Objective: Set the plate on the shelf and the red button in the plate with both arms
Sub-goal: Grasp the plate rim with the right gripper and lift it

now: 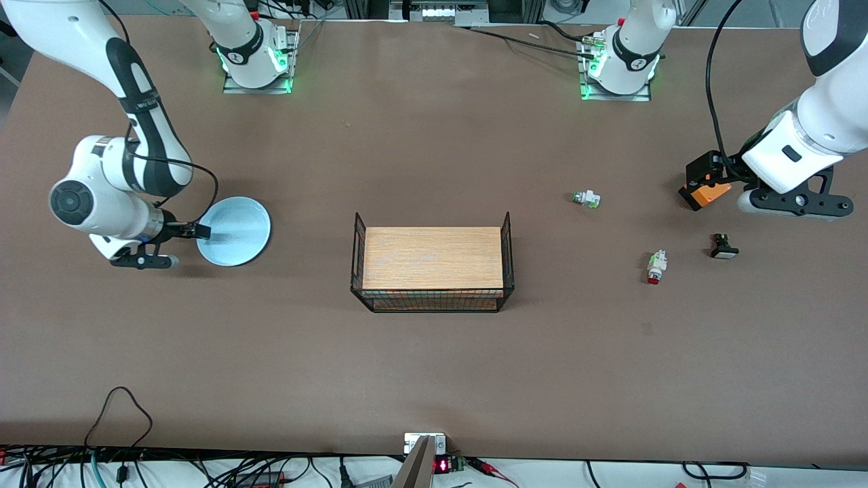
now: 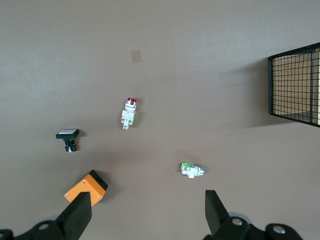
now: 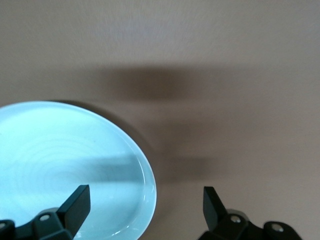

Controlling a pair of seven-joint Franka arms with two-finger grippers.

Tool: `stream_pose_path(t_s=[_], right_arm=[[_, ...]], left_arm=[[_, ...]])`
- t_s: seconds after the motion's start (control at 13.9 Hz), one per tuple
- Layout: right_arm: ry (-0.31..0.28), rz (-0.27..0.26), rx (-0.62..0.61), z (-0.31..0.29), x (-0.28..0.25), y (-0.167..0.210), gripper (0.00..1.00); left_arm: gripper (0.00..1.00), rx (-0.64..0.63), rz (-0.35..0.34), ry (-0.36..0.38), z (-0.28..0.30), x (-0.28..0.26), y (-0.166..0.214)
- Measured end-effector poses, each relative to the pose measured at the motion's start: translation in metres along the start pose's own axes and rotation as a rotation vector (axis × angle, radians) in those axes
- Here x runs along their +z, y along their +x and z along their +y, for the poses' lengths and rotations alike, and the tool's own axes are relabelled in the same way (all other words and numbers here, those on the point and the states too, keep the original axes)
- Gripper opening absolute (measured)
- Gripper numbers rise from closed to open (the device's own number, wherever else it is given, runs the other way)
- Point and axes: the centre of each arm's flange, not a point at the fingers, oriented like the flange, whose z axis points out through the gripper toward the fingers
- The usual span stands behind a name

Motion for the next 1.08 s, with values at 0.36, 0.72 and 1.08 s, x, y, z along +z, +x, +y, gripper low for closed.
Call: stream_pose_path(t_s=[0.36, 0.72, 1.08], right_arm=[[-0.001, -0.046, -0.017, -0.003, 0.029, -0.002, 0.81], [0.001, -0.063, -0.050, -0.008, 0.034, -0.006, 0.24], [0.010, -0.086, -0.091, -0.012, 0.017, -0.011, 0.06]], left_arm=[[1.00, 0.000, -0.005, 0.000, 0.000, 0.000, -0.001], [1.00, 0.000, -0.009, 0.000, 0.000, 0.001, -0.001], [1.00, 0.001, -0.009, 0.000, 0.000, 0.001, -0.001]])
